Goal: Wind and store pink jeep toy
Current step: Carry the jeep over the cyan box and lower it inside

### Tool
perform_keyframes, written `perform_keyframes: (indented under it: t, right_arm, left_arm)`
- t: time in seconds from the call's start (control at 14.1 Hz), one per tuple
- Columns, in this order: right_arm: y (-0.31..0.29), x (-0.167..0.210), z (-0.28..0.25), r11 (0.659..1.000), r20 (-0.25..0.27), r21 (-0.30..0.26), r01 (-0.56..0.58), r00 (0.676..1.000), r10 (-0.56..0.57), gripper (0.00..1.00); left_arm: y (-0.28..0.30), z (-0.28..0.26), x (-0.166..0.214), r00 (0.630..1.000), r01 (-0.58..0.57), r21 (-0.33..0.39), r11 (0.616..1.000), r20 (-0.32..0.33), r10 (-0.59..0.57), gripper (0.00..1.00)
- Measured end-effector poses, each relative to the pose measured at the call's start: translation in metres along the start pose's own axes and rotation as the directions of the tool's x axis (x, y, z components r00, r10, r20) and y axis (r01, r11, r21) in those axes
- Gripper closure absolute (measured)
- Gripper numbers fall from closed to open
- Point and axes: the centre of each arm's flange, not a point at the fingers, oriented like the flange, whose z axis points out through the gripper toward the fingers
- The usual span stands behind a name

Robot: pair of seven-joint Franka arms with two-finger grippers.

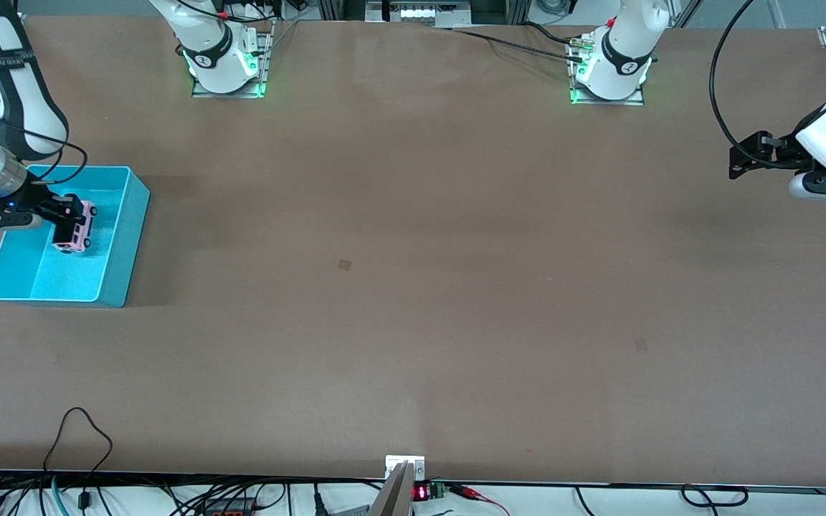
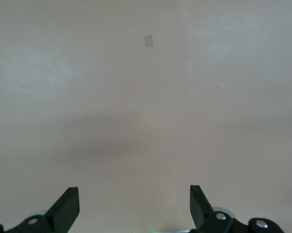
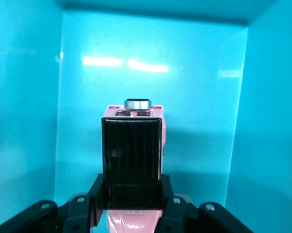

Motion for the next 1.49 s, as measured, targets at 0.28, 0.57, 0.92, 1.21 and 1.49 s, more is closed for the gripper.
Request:
perform_keyframes:
  t: [0.28, 0.57, 0.92, 1.21, 1.49]
  right_arm:
    - [0.007, -0.010, 0.031, 0.999, 0.033, 0.020, -0.030, 0.999, 0.029, 0.52]
    - [0.008, -0.010, 0.033, 0.999, 0.025, 0.020, -0.037, 0.999, 0.037, 0.52]
    - [-0.002, 0.019, 0.009, 1.000, -0.036, -0.003, 0.006, 0.999, -0.006, 0.08]
    - [-0.032, 0.059, -0.062, 0.996, -0.031, 0.001, 0.089, 0.996, -0.089, 0.00]
    - [-0.082, 0.099, -0.140, 0.981, -0.045, -0.007, 0.196, 0.979, -0.196, 0.00]
  left_arm:
    - [0.000, 0.000, 0.000, 1.000, 0.000, 0.000, 1.000, 0.000, 0.000, 0.00]
    - [0.000, 0.000, 0.000, 1.000, -0.001, 0.000, 1.000, 0.000, 0.001, 0.00]
    - [0.001, 0.000, 0.000, 1.000, -0.001, 0.000, 1.000, 0.000, 0.001, 0.00]
    - [0.001, 0.000, 0.000, 1.000, -0.002, 0.000, 1.000, 0.000, 0.002, 0.00]
    - [0.001, 0.000, 0.000, 1.000, -0.002, 0.000, 1.000, 0.000, 0.002, 0.00]
